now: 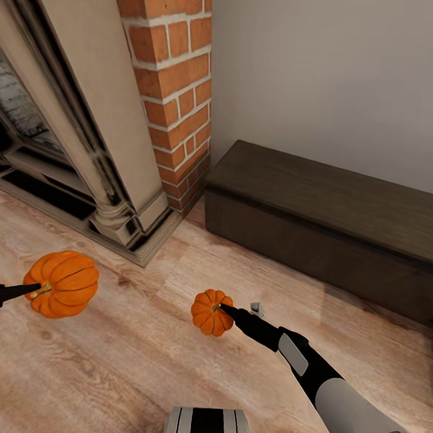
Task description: Place each of the two pumpkins and all three candles from the living room inside a cabinet in the living room (use any cabinet), then make sure every cabinet is closed, and position the cauldron so it is next to a table in the living room.
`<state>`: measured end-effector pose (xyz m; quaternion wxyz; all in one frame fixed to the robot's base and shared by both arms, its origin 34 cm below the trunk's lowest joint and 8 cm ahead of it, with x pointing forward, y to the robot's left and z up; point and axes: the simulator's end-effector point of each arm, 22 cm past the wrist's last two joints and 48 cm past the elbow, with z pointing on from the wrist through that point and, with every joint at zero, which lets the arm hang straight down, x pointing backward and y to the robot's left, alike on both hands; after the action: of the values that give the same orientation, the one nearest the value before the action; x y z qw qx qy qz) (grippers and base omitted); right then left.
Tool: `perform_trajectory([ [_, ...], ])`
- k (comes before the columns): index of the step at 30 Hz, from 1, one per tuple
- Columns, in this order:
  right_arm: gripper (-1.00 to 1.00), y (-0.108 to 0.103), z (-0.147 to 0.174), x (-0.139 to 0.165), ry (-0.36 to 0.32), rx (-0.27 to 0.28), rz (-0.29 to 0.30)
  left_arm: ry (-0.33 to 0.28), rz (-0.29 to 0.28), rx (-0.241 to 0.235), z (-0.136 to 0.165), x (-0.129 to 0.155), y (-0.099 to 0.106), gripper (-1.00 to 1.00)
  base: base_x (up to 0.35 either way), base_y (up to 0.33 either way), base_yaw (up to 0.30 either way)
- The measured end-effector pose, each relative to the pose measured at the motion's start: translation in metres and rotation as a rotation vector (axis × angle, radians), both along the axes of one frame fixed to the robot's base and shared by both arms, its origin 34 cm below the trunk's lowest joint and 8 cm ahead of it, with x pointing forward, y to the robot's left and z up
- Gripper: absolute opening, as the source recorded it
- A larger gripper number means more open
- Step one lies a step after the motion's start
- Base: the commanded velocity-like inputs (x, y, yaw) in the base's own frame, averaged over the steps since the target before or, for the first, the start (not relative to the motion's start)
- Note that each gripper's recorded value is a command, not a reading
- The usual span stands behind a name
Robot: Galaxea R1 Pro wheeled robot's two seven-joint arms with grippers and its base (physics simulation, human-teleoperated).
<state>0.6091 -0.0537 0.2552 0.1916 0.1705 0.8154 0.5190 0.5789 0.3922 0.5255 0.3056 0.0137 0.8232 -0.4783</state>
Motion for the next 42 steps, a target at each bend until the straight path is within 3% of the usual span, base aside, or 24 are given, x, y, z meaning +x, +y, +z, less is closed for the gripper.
perform_trajectory([
  [14, -1.00, 0.003, 0.045, 0.016, -0.091, 0.051, -0.003, -0.038, -0.032, 0.009, 0.025, -0.005, -0.007, -1.00, -0.011, 0.000, 0.000],
  [21, -1.00, 0.002, 0.060, 0.021, -0.118, 0.050, -0.004, -0.067, -0.034, 0.007, 0.040, -0.006, -0.008, -1.00, -0.254, 0.048, 0.000],
  [31, -1.00, 0.003, 0.086, 0.029, -0.162, 0.057, -0.003, -0.110, -0.037, 0.004, 0.062, -0.010, -0.009, -1.00, -0.027, 0.005, -0.003],
  [42, -1.00, 0.006, 0.122, 0.034, -0.233, 0.098, 0.009, -0.154, -0.038, 0.005, 0.085, -0.014, -0.009, -1.00, -0.194, 0.000, -0.237],
])
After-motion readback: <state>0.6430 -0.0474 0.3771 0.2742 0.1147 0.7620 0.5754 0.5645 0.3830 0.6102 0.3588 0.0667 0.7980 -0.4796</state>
